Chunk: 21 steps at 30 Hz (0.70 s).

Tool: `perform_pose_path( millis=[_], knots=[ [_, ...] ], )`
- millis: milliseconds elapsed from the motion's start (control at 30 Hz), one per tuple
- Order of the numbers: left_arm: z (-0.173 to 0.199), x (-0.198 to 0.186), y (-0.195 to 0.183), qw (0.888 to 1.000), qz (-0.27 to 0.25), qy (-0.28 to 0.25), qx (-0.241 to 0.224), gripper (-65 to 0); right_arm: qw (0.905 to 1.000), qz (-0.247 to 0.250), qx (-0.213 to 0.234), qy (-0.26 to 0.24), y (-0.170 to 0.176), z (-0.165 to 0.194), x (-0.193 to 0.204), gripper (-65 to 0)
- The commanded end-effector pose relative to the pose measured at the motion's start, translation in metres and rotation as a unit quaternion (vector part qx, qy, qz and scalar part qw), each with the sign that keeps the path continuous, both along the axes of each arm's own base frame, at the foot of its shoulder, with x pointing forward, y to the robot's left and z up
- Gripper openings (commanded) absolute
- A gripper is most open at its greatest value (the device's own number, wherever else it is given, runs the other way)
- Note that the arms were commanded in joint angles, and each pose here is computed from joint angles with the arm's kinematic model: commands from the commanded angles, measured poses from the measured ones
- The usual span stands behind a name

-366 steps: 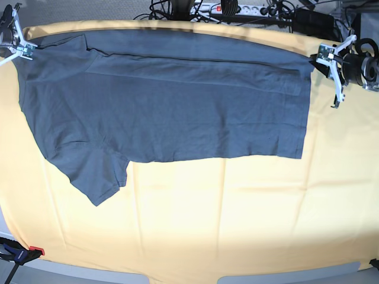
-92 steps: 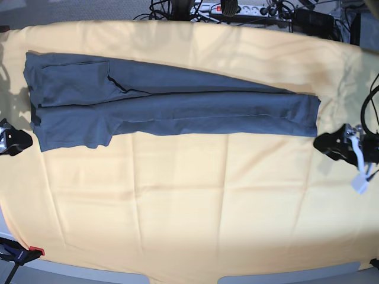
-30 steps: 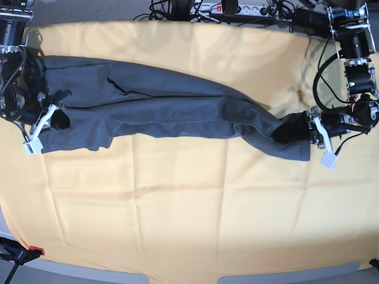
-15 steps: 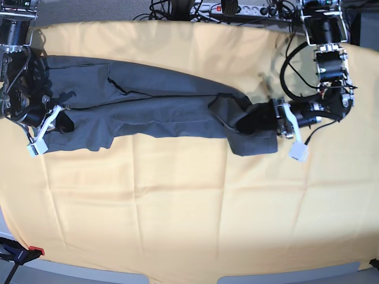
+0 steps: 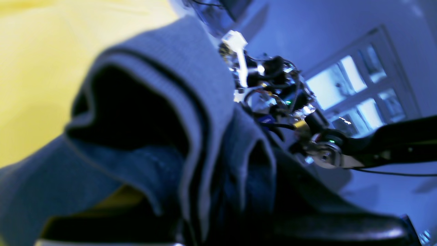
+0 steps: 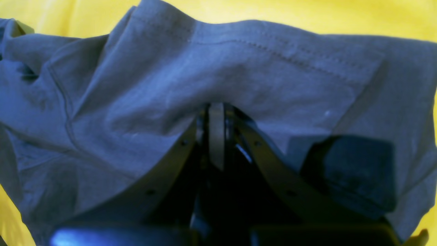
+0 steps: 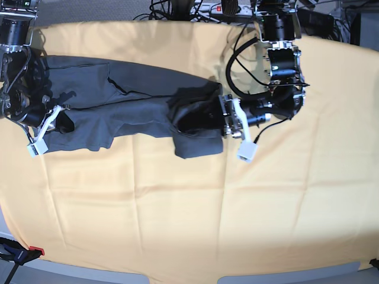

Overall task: Fold the T-shirt properly
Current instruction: 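Grasp the strip end with the left gripper and fold it toward the right gripper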

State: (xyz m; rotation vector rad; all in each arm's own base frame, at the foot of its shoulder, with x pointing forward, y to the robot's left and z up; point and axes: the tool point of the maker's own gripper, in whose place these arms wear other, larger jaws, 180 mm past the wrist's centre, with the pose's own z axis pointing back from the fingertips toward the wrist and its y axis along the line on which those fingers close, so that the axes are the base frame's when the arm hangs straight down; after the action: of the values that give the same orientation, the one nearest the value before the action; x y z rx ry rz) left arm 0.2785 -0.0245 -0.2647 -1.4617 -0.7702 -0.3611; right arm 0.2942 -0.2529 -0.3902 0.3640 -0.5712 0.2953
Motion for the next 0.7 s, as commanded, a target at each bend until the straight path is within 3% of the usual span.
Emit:
perform_pose_path(
  millis=[0, 33, 100, 167, 233, 400, 533, 600, 633, 667],
  knots=[
    [0.017, 0.006, -0.005, 1.000, 0.002, -0.025, -0.019, -65.0, 0.9998, 0.003, -0.019, 0.003, -0.009, 0.004, 0.001, -65.0],
    [0.019, 0.004, -0.011, 0.999, -0.005, -0.025, -0.024, -64.4, 0.9998, 0.003, -0.020, 0.004, -0.009, 0.003, 0.001, -65.0],
    [0.021, -0.002, -0.023, 0.999, -0.024, -0.026, -0.030, -46.3, 0.9998, 0.003, -0.019, 0.005, -0.008, 0.003, 0.000, -63.6],
    [0.023, -0.008, -0.032, 0.998, -0.040, -0.026, -0.036, -26.1, 0.9998, 0.003, -0.019, 0.005, -0.008, 0.003, 0.000, -54.1],
    [0.028, -0.009, -0.038, 0.997, -0.043, -0.027, -0.049, -16.3, 0.9998, 0.003, -0.019, 0.005, -0.008, 0.003, 0.000, -46.9],
    [0.039, 0.002, -0.036, 0.996, -0.010, -0.029, -0.079, -15.8, 0.9999, 0.002, -0.010, 0.002, -0.006, 0.005, 0.002, -45.4],
    [0.020, 0.006, -0.037, 0.999, -0.004, -0.033, -0.021, -17.4, 0.9994, 0.000, 0.028, -0.021, 0.000, 0.021, 0.011, -45.4],
    [0.007, 0.008, -0.035, 0.999, 0.001, -0.032, 0.016, -26.4, 0.9986, 0.001, 0.037, -0.039, 0.000, 0.036, 0.021, -45.4],
    [0.000, 0.009, -0.034, 0.999, 0.003, -0.032, 0.038, -36.3, 0.9982, 0.003, 0.037, -0.047, -0.002, 0.046, 0.026, -45.3],
    [-0.010, 0.010, -0.032, 0.997, 0.006, -0.032, 0.064, -50.1, 0.9975, 0.004, 0.037, -0.060, -0.004, 0.059, 0.032, -45.3]
  ],
)
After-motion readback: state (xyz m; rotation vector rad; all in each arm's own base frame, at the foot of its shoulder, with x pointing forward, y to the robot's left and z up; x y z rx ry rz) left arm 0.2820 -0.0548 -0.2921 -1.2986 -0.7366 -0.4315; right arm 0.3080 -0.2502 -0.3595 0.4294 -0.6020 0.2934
